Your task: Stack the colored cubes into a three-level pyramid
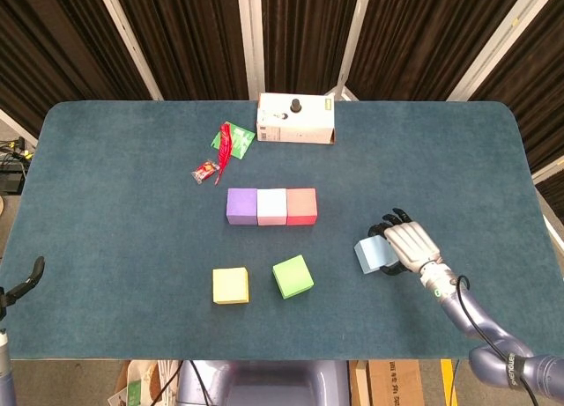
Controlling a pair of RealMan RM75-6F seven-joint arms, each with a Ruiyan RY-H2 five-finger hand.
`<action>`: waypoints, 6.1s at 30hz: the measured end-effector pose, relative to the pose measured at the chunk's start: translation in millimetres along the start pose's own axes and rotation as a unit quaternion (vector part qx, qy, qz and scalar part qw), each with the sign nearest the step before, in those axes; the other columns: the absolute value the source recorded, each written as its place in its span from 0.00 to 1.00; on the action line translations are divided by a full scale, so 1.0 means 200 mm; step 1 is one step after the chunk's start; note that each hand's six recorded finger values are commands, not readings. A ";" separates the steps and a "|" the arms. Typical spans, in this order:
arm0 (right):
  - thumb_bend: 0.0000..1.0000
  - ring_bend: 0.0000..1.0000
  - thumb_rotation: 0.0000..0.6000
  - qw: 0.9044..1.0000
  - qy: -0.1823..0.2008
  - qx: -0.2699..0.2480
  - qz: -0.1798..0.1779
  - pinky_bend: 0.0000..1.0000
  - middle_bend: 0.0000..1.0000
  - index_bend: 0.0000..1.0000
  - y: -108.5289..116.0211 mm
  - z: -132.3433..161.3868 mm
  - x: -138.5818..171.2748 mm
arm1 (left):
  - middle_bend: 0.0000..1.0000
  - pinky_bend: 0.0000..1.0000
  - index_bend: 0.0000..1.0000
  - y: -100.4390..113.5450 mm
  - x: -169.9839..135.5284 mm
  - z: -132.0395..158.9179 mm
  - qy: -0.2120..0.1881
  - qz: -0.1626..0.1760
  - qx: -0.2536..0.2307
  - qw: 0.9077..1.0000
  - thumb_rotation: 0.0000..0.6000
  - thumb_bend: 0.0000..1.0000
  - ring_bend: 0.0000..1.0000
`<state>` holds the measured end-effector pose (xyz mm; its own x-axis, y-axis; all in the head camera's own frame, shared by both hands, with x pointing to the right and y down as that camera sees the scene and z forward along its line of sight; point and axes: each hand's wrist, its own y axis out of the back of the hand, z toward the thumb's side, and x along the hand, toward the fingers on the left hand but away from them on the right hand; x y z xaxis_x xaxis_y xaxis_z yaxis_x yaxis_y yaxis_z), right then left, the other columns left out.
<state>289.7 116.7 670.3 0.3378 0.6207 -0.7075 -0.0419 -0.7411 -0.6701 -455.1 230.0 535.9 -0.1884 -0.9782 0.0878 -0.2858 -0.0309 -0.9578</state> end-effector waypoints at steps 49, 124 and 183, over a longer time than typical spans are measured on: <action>0.24 0.16 1.00 0.996 -0.071 -0.050 -0.003 0.00 0.35 0.40 0.76 0.89 -0.50 | 0.00 0.00 0.06 0.09 0.09 -0.15 0.055 0.041 0.054 0.996 1.00 0.35 0.00; 0.24 0.16 1.00 0.991 -0.126 -0.052 -0.015 0.00 0.33 0.40 0.60 1.04 -0.66 | 0.00 0.00 0.06 0.12 0.11 -0.21 0.080 0.060 0.056 0.993 1.00 0.35 0.00; 0.24 0.16 1.00 0.989 -0.137 -0.053 -0.006 0.00 0.32 0.36 0.56 1.03 -0.67 | 0.00 0.00 0.07 0.14 0.12 -0.23 0.090 0.069 0.066 0.991 1.00 0.35 0.00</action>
<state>46.3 2.9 642.7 0.0686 0.6649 -0.7437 0.0645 -0.7469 -0.6618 -511.8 215.1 523.7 -0.3855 -0.9227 -0.0107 -0.1223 0.0626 -0.9905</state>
